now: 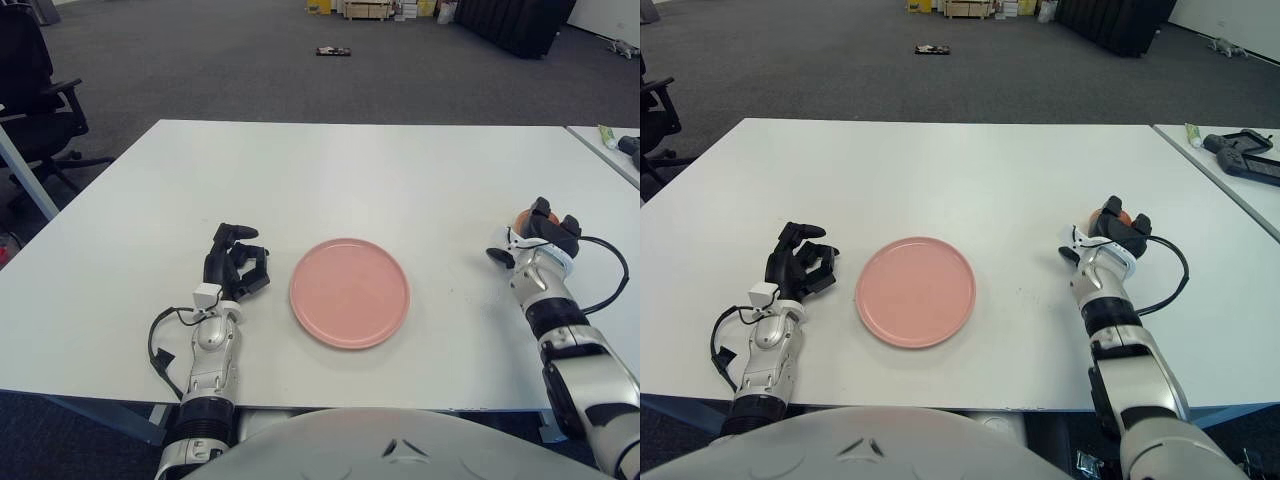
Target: Put the apple into the plate.
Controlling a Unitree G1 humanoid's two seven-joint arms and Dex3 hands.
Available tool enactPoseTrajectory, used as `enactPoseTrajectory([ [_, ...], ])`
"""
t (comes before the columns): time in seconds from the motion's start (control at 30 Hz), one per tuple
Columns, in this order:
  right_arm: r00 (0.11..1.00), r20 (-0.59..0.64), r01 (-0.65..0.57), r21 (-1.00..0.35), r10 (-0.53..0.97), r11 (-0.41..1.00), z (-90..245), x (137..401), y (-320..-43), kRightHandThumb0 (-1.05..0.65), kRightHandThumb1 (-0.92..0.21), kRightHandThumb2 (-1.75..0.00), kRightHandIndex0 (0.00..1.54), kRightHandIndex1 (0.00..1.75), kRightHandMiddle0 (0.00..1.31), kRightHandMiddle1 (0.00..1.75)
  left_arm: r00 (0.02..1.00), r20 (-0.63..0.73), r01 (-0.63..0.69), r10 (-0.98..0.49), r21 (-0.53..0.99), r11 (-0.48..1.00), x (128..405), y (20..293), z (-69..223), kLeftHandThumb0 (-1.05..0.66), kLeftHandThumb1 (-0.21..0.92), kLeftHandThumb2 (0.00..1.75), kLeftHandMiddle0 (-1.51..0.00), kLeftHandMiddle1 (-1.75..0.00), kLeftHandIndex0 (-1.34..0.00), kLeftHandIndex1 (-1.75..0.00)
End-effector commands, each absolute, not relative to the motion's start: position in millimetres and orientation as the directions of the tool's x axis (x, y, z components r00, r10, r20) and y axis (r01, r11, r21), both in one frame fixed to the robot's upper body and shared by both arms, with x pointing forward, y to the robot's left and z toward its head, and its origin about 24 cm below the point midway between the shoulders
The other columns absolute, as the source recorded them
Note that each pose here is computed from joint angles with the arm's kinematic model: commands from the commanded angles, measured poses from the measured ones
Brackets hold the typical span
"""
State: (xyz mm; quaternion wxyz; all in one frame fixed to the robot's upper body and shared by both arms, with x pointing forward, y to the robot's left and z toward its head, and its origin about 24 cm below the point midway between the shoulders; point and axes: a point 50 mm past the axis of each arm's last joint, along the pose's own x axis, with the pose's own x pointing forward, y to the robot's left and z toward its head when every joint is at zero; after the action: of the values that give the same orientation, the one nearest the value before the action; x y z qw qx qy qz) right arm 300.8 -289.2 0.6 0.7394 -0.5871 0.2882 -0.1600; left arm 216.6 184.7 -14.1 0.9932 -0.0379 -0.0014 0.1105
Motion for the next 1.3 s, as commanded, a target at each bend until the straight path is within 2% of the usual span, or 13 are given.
enactPoseTrajectory([
  [0.0, 0.713, -0.373, -0.201, -0.92, -0.594, 0.336, -26, 286, -288, -0.9, -0.5, -0.55, 0.0, 0.0, 0.0, 0.0, 0.976, -0.015, -0.219, 0.219, -0.081, 0.972, 215, 185, -17, 0.0, 0.46, 1.1, -0.53, -1.58, -0.36, -1.75],
  [0.23, 0.682, -0.391, -0.201, -0.913, -0.619, 0.356, -30, 285, -289, -0.88, -0.52, -0.55, 0.0, 0.0, 0.0, 0.0, 0.976, -0.011, -0.218, 0.218, -0.081, 0.973, 215, 185, -17, 0.0, 0.46, 1.1, -0.52, -1.57, -0.37, -1.75],
  [0.33, 0.656, -0.406, -0.199, -0.906, -0.636, 0.373, -32, 283, -291, -0.81, -0.48, -0.63, 0.0, 0.0, 0.0, 0.01, 0.976, -0.012, -0.219, 0.218, -0.078, 0.973, 215, 186, -17, 0.0, 0.46, 1.1, -0.53, -1.57, -0.38, -1.75],
  [0.5, 0.626, -0.424, -0.193, -0.898, -0.655, 0.396, -33, 281, -295, -0.69, -0.43, -0.8, 0.0, 0.0, 0.0, 0.25, 0.975, -0.015, -0.221, 0.221, -0.075, 0.972, 215, 186, -18, 0.0, 0.46, 1.1, -0.53, -1.56, -0.38, -1.75],
  [0.73, 0.592, -0.433, -0.164, -0.89, -0.679, 0.425, -33, 279, -299, -0.59, -0.4, -0.92, 0.04, 0.03, 0.0, 0.47, 0.975, -0.016, -0.223, 0.223, -0.07, 0.972, 214, 186, -18, 0.0, 0.46, 1.1, -0.54, -1.55, -0.38, -1.75],
  [0.77, 0.586, -0.436, -0.161, -0.889, -0.683, 0.429, -33, 278, -300, -0.57, -0.4, -0.93, 0.03, 0.15, 0.0, 0.55, 0.975, -0.017, -0.224, 0.223, -0.069, 0.972, 214, 186, -18, 0.0, 0.46, 1.1, -0.54, -1.55, -0.38, -1.75],
  [0.87, 0.568, -0.437, -0.149, -0.888, -0.697, 0.435, -34, 277, -301, -0.55, -0.39, -0.95, 0.01, 0.36, 0.0, 0.69, 0.974, -0.021, -0.226, 0.225, -0.069, 0.972, 214, 187, -18, 0.0, 0.46, 1.1, -0.53, -1.55, -0.38, -1.75],
  [1.17, 0.536, -0.456, -0.138, -0.878, -0.711, 0.458, -38, 274, -299, -0.49, -0.34, -1.01, 0.0, 0.73, 0.0, 0.99, 0.974, -0.021, -0.226, 0.225, -0.065, 0.972, 213, 187, -17, 0.0, 0.45, 1.11, -0.53, -1.57, -0.38, -1.75],
  [1.27, 0.529, -0.463, -0.146, -0.875, -0.711, 0.461, -37, 270, -309, -0.49, -0.32, -1.03, 0.0, 0.84, 0.0, 1.06, 0.973, -0.019, -0.231, 0.23, -0.064, 0.971, 212, 188, -17, 0.0, 0.45, 1.11, -0.53, -1.58, -0.37, -1.75],
])
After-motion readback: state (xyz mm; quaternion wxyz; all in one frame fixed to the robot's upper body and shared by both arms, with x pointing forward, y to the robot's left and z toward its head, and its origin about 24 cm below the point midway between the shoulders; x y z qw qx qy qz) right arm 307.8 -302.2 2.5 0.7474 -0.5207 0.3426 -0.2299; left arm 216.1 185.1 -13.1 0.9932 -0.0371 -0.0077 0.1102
